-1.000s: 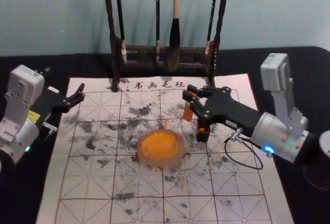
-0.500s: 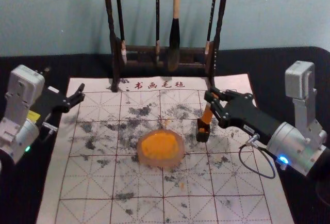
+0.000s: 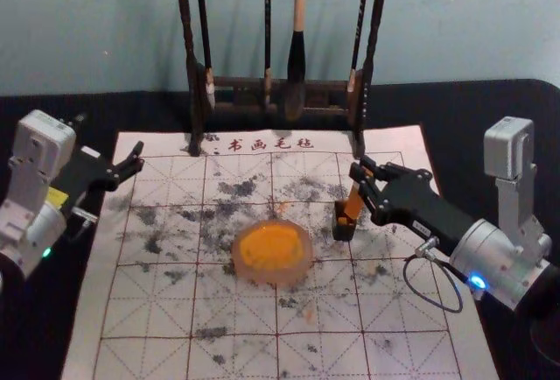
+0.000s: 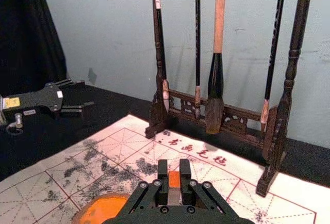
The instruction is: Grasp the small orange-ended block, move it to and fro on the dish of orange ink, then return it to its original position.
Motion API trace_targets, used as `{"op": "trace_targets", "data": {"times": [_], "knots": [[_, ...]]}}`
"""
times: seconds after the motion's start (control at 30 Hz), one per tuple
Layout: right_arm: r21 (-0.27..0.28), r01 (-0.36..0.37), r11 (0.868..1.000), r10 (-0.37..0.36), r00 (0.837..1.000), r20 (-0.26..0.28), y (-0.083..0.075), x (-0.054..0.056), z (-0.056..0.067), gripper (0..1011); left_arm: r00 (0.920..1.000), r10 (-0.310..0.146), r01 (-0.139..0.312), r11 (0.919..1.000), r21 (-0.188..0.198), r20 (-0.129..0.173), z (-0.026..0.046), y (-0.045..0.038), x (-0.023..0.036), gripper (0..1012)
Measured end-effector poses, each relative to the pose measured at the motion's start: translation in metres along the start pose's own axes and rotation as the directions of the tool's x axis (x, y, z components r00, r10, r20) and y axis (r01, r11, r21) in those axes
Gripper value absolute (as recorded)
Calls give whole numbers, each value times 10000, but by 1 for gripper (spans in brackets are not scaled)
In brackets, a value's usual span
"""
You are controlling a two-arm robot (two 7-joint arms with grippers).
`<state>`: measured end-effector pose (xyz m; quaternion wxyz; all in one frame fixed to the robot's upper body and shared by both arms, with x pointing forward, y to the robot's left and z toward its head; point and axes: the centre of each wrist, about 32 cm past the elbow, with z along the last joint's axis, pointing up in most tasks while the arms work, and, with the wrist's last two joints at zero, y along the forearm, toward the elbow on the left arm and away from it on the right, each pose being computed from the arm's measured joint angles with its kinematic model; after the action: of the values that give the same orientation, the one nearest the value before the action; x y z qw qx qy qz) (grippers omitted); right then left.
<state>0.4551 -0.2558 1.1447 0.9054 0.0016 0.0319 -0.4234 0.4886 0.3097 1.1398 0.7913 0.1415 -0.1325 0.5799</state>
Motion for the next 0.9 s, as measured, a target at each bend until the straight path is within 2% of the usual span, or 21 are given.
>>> {"op": "trace_targets", "data": {"times": [0.9], "knots": [[-208, 284, 9994, -284, 9996, 10, 121, 12, -142, 136, 10000, 0, 0, 10000, 0, 0, 0, 0, 0, 1001]]}}
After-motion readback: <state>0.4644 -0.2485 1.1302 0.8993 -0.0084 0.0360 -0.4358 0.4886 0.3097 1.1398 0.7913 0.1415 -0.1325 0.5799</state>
